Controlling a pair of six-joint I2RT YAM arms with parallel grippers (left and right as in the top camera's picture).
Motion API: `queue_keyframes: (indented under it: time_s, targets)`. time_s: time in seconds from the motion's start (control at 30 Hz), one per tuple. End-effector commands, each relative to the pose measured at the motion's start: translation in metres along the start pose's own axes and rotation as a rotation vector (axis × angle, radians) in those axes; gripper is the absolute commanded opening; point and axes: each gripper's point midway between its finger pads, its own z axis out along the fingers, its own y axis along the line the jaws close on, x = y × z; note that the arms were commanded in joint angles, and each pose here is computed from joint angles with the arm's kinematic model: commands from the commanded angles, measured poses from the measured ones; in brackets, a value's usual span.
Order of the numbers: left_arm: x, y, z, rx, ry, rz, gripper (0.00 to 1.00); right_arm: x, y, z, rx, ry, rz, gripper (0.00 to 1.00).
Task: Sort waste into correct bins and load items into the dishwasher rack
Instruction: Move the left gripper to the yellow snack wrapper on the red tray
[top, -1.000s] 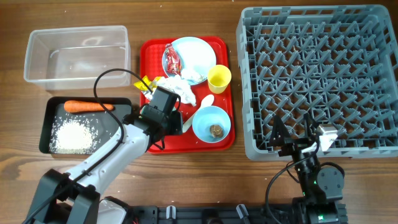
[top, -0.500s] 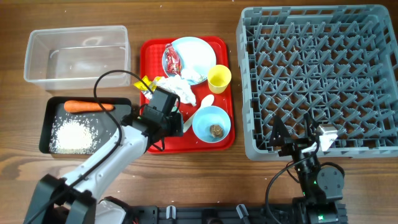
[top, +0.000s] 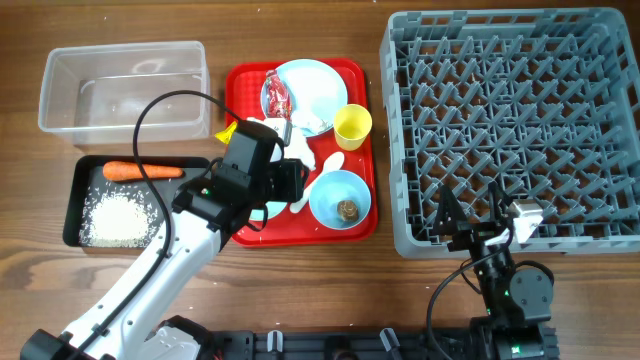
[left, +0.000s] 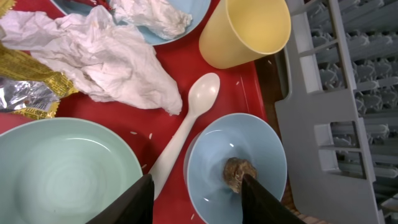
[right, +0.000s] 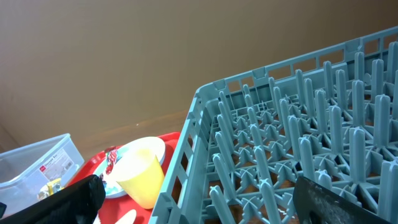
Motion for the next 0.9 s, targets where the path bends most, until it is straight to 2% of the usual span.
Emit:
queue_keyframes:
  time_s: [0.0, 0.03, 0.13, 0.27, 0.4, 0.67, 0.7, 0.77, 0.87]
  targets:
    - [-0.006, -0.013, -0.006, 0.051, -0.012, 0.040, 0.46, -0.002, -0.001, 0.000, 0.007, -0.012, -0.008, 1.00]
    - [-0.004, -0.015, -0.006, 0.066, -0.003, 0.040, 0.51, -0.002, -0.001, 0.000, 0.007, -0.012, -0.008, 1.00]
    - [0.001, -0.022, -0.006, 0.106, 0.024, 0.038, 0.76, -0.002, -0.001, 0.000, 0.007, -0.012, -0.008, 1.00]
    - [0.001, -0.024, -0.006, 0.116, 0.023, 0.037, 0.77, -0.002, -0.001, 0.000, 0.007, -0.012, -0.008, 1.00]
    - [-0.010, -0.027, -0.007, 0.127, -0.020, 0.031, 0.71, -0.002, -0.001, 0.000, 0.007, -0.012, -0.008, 1.00]
    - [-0.054, -0.005, -0.016, -0.041, -0.206, -0.015, 0.66, -0.002, -0.001, 0.000, 0.007, -0.012, -0.008, 1.00]
    - [-0.061, -0.003, -0.020, -0.060, -0.231, -0.012, 0.67, -0.002, -0.001, 0.000, 0.007, -0.012, -0.008, 1.00]
    - [-0.082, -0.002, -0.032, -0.108, -0.302, 0.011, 0.80, -0.002, -0.001, 0.000, 0.007, -0.012, -0.008, 1.00]
    - [-0.106, 0.001, -0.046, -0.156, -0.399, 0.008, 0.80, -0.002, -0.001, 0.000, 0.007, -0.012, -0.008, 1.00]
